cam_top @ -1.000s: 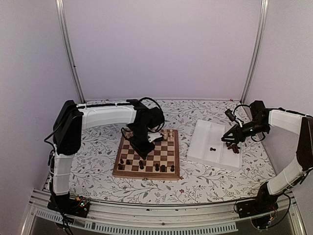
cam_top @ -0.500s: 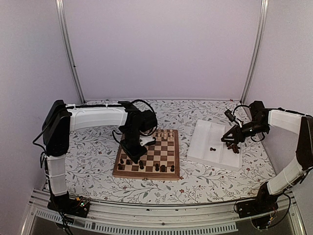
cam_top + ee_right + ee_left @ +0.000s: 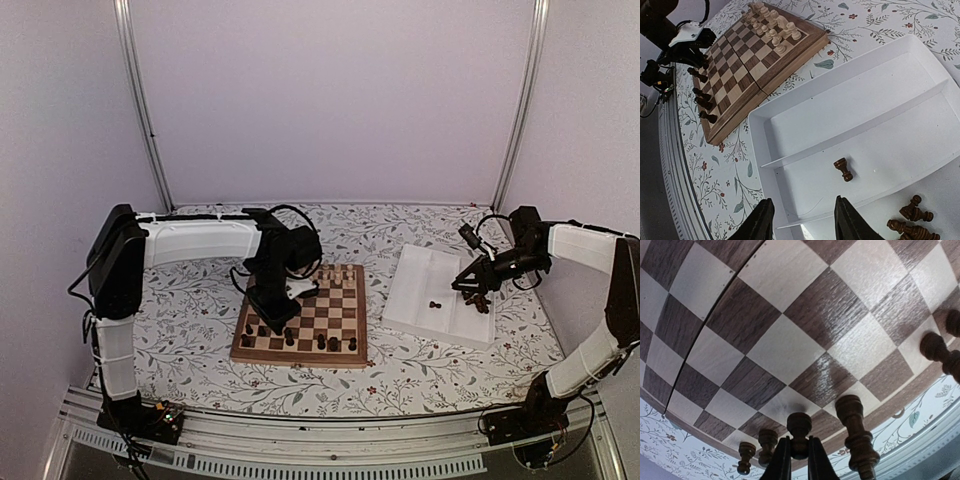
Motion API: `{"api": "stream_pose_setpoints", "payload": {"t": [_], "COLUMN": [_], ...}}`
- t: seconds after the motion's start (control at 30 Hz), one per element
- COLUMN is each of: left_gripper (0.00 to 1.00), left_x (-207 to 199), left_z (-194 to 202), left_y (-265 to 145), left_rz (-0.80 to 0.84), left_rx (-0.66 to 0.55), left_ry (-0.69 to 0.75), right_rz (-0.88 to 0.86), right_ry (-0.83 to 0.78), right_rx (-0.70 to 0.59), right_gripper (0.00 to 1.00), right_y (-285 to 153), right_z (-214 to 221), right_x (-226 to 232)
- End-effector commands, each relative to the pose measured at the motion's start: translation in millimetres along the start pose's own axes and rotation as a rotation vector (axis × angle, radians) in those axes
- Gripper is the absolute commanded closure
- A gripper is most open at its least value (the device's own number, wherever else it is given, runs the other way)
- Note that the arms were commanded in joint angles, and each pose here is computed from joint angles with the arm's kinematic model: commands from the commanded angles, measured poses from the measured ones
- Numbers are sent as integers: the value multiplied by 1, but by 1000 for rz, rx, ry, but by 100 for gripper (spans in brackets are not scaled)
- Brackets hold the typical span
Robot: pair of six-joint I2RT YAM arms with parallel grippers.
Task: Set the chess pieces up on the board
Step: Place the chess piece on the chessboard, then pick up the chess piece from the storage box.
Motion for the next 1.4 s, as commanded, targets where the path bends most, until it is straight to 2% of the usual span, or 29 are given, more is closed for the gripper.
{"api": "stream_pose_setpoints", "payload": {"t": [0.0, 0.17, 0.27, 0.57, 0.67, 0.83, 1.03, 1.07, 1.13, 1.17, 1.23, 1.3, 1.37], "left_gripper": [89, 78, 76, 72, 72, 71, 71, 71, 71, 71, 69, 56, 34], "left_x": [5, 6, 6, 5, 9, 16, 24, 26, 29, 30, 29, 30, 31], "left_z": [-2, -3, -3, 2, 4, 7, 0, -1, 1, 2, 7, 14, 24], "left_y": [8, 6, 2, -20, -26, -62, -137, -153, -187, -201, -220, -227, -222], "left_rz": [6, -12, -16, -17, -73, -142, -270, -300, -367, -386, -405, -424, -434], "left_rx": [7, 0, -13, -68, -81, -177, -440, -504, -663, -743, -916, -1111, -1264], "left_ry": [-23, -30, -33, -43, -56, -71, -98, -104, -126, -131, -138, -179, -240], "right_rz": [-27, -29, -33, -43, -43, 35, 238, 266, 316, 301, 222, 148, 99], "right_ry": [0, 0, -2, -22, -21, -93, -186, -191, -108, -78, -55, -102, -141], "right_rx": [-2, -1, -4, -19, -18, -38, -117, -139, -200, -213, -157, -97, -50], "right_gripper": [57, 57, 57, 56, 56, 56, 52, 42, 5, 2, 1, 1, 5], "right_y": [1, 1, 1, -3, -5, -21, -62, -69, -86, -88, -80, -71, -60], "right_z": [0, 1, 0, -6, -8, -24, -68, -74, -79, -78, -68, -61, -53], "right_x": [3, 3, 4, 7, 7, 14, 24, 26, 15, 13, 11, 8, 8]}}
Point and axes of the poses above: each gripper's point midway between its finger pads, its own y axis out along the fingers, its own x axis along the line the jaws close on, z = x × y, the point moved 10 cm from there along -y, back along the fingers, and after that the axes turned 4 degrees about y, right-handed, at the moved point
